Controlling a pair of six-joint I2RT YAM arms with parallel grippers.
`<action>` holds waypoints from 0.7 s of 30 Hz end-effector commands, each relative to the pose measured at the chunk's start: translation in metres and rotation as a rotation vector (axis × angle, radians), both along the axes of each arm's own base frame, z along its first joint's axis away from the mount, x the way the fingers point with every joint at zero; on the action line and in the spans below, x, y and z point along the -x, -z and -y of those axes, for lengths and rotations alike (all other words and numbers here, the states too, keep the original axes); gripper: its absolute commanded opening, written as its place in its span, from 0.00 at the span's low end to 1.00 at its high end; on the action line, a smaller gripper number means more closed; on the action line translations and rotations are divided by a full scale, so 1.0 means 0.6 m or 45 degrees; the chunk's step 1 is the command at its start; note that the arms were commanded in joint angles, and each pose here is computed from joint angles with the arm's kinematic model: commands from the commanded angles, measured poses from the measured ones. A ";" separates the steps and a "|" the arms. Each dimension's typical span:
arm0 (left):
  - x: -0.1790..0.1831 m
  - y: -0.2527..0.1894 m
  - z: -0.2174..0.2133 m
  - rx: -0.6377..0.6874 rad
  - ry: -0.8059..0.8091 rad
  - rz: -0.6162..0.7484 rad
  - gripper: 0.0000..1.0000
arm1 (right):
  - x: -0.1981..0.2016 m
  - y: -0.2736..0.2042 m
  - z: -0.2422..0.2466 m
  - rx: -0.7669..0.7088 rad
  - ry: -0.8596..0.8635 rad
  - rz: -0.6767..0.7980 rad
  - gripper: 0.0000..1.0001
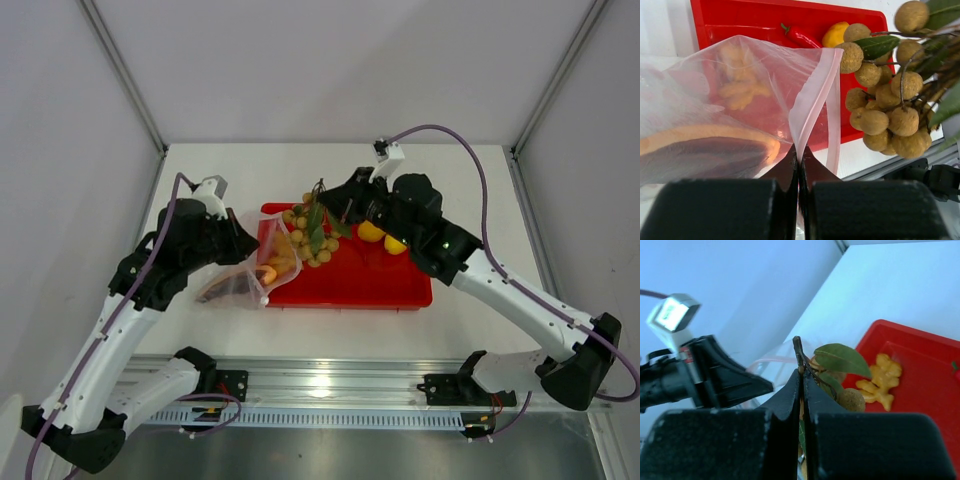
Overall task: Place the food in the zip-top bag and seal the zipper
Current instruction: Pick up the fake fruit from the bin, then place the fake fruit in the zipper food storage bag.
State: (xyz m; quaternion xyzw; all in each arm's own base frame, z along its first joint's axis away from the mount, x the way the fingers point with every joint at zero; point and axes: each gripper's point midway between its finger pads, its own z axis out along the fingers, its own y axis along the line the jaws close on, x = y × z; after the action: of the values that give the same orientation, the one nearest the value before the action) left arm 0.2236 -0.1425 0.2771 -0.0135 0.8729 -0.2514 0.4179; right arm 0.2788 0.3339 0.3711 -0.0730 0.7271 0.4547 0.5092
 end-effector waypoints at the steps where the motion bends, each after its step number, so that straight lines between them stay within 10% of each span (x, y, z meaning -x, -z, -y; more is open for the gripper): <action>1: -0.005 -0.020 0.013 0.037 0.050 0.040 0.01 | 0.029 -0.091 0.001 -0.056 0.027 0.149 0.00; 21: 0.022 -0.048 0.019 0.087 0.115 0.062 0.01 | 0.086 -0.048 -0.075 0.116 -0.020 0.178 0.00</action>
State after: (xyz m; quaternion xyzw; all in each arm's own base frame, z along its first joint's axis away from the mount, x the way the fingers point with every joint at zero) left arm 0.2168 -0.1493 0.2788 -0.0007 0.8750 -0.2696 0.4020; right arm 0.2222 0.3766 0.3977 -0.1389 0.7109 0.4296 0.5392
